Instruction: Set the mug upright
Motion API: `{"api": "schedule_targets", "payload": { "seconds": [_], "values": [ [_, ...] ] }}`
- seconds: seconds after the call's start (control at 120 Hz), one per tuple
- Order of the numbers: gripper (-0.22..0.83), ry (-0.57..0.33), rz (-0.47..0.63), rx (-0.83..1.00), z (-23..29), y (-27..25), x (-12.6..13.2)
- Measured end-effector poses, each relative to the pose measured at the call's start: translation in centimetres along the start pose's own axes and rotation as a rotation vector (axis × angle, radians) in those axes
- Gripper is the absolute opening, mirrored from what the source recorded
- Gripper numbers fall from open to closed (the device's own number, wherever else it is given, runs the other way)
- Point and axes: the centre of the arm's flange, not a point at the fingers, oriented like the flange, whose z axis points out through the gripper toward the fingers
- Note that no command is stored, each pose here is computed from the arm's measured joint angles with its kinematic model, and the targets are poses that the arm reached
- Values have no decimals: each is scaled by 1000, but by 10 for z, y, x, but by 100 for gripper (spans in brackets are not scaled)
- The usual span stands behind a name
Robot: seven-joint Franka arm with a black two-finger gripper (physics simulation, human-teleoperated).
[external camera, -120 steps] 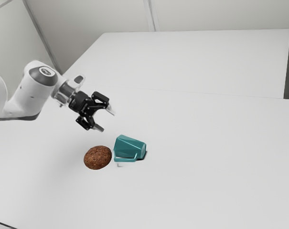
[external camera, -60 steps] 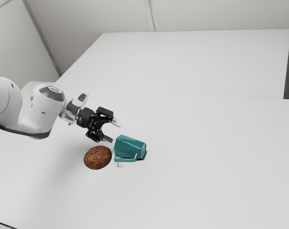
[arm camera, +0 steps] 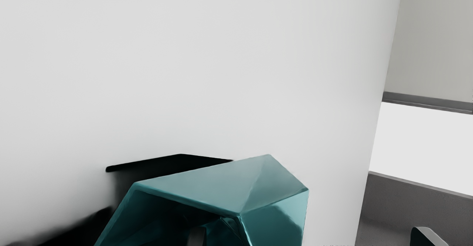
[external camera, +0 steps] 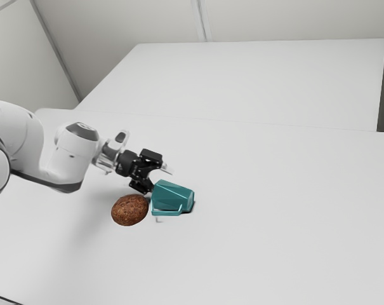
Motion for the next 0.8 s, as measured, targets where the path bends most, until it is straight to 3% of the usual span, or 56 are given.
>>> {"api": "schedule_targets", "payload": {
  "seconds": [0.075, 0.233, 0.358, 0.642, 0.8],
  "values": [
    [56, 4, 12, -3, 2, 1, 0],
    [16, 19, 26, -8, 1, 1, 1],
    [-1, 19, 20, -11, 4, -5, -4],
    [-12, 33, 45, -7, 0, 0, -3],
    [-14, 42, 161, 4, -13, 55, 5]
  ]
}}
